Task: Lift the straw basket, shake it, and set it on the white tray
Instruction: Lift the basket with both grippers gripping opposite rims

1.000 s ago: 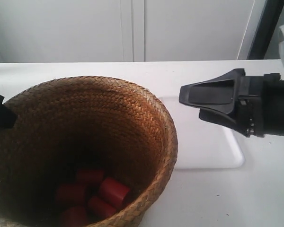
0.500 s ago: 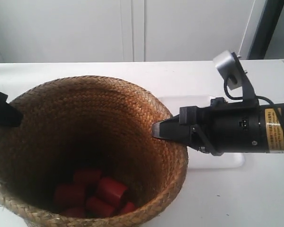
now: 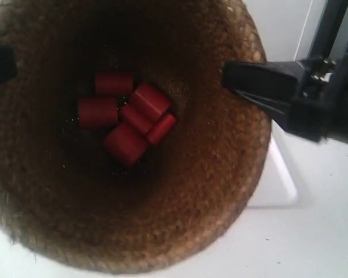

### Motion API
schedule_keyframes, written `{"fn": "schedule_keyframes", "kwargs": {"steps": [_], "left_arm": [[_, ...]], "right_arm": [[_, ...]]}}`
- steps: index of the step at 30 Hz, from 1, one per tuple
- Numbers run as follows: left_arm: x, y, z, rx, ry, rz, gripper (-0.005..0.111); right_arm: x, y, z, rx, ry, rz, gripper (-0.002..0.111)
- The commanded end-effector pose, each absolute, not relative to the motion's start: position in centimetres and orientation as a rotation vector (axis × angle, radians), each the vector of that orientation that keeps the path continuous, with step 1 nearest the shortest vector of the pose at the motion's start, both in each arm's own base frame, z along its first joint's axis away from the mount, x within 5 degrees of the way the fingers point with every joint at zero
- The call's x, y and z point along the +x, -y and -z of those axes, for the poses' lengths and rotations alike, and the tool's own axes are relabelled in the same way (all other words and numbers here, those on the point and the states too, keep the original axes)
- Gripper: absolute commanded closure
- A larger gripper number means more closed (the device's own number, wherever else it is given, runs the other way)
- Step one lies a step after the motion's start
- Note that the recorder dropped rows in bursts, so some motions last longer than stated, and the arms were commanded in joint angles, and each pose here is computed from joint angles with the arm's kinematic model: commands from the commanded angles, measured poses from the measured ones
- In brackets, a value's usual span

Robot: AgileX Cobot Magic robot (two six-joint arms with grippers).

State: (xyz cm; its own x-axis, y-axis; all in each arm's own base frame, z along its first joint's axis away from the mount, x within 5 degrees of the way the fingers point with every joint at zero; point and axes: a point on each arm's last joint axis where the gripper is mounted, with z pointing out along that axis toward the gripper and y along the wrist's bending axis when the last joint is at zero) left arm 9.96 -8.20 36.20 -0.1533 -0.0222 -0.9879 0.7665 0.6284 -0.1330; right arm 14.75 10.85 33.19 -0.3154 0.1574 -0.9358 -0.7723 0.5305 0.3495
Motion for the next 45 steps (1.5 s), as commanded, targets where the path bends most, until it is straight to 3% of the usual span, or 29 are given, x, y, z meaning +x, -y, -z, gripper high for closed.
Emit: {"fn": "schedule_keyframes", "kwargs": {"steps": [1,3,8,10,15,18,19,21,22,25,26,30,31,34,35,39,41,43,45], "left_arm": [[9.4,7.4,-30.9,0.494,-1.643,0.774,0.107],[10.0,7.3,-31.7,0.453,-1.559,0.754,0.107],[6.5,8.1,-38.9,0.71,-1.306,0.848,0.107],[6.1,8.0,-38.6,0.713,-1.391,0.847,0.107],[9.7,7.4,-30.6,0.494,-1.718,0.751,0.107],[10.1,7.7,-32.7,0.525,-1.624,0.768,0.107],[8.7,8.2,-37.0,0.634,-1.492,0.827,0.107],[7.0,8.0,-40.4,0.699,-1.447,0.808,0.107],[7.1,7.9,-40.1,0.697,-1.48,0.791,0.107],[10.3,7.7,-31.9,0.524,-1.723,0.754,0.107],[10.8,7.7,-31.3,0.499,-1.735,0.745,0.107],[8.5,8.5,-39.6,0.683,-1.475,0.839,0.107],[8.3,8.3,-39.7,0.68,-1.502,0.829,0.107],[10.6,7.8,-32.9,0.519,-1.721,0.77,0.107],[10.8,7.7,-32.7,0.506,-1.709,0.753,0.107],[8.0,8.1,-40.0,0.677,-1.498,0.801,0.107],[7.0,7.9,-41.1,0.696,-1.494,0.794,0.107],[7.4,7.7,-39.3,0.667,-1.575,0.781,0.107],[9.1,7.7,-35.2,0.583,-1.696,0.765,0.107]], "right_arm": [[13.5,-9.9,-29.0,-0.463,-1.696,-0.925,0.108],[13.6,-10.1,-30.6,-0.466,-1.596,-0.952,0.108],[11.1,-10.7,-38.6,-0.681,-1.446,-1.048,0.108],[11.1,-10.4,-37.4,-0.664,-1.55,-1.004,0.108],[13.6,-10.2,-28.1,-0.469,-1.766,-0.96,0.108],[13.8,-10.9,-30.2,-0.525,-1.638,-1.021,0.108],[12.7,-11.4,-34.9,-0.636,-1.509,-1.114,0.108],[11.3,-10.5,-38.7,-0.669,-1.532,-0.998,0.108],[11.5,-10.2,-38.1,-0.637,-1.585,-0.957,0.108],[13.6,-9.9,-29.4,-0.495,-1.808,-0.886,0.108],[13.7,-10.0,-29.1,-0.485,-1.804,-0.895,0.108],[11.8,-10.6,-38.7,-0.656,-1.528,-1.003,0.108],[12.0,-10.4,-38.2,-0.63,-1.596,-0.978,0.108],[14.2,-10.3,-29.9,-0.51,-1.816,-0.886,0.108],[14.4,-10.3,-29.6,-0.509,-1.798,-0.893,0.108],[11.8,-10.7,-37.9,-0.697,-1.525,-0.967,0.108],[11.0,-9.8,-39.7,-0.62,-1.528,-0.939,0.108],[11.4,-9.7,-37.6,-0.567,-1.598,-0.928,0.108],[13.0,-9.4,-32.7,-0.491,-1.756,-0.846,0.108]]}}
